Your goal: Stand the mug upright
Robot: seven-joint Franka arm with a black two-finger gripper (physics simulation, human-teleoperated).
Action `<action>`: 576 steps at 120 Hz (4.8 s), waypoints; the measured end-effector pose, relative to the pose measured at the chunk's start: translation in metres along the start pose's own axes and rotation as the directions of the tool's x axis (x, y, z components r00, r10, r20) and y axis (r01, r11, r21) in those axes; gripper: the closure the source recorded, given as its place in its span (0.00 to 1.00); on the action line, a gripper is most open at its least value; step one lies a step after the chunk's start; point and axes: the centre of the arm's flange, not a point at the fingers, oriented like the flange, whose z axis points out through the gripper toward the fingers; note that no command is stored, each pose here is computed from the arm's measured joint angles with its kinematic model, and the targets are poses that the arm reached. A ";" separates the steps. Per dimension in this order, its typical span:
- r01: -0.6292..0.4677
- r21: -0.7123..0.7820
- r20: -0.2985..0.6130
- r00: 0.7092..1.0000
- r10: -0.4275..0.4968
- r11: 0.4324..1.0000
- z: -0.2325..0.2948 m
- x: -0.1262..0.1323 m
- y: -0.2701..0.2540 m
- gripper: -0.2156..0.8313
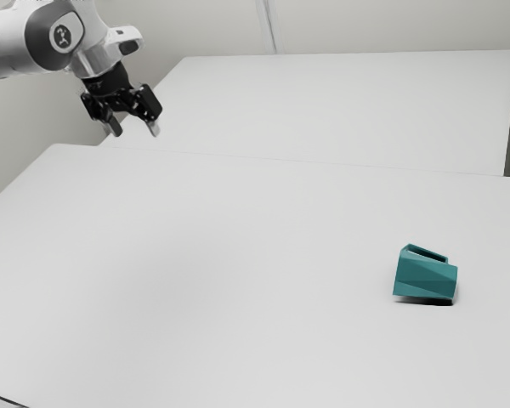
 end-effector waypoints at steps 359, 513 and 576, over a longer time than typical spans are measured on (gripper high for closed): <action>0.415 -0.616 0.380 0.901 -0.209 0.669 0.334 0.024 0.393 0.92; 0.211 0.074 0.115 0.969 -0.219 0.975 0.189 -0.028 0.078 0.96; 0.176 0.087 0.163 0.969 -0.188 0.981 0.262 -0.026 0.073 0.96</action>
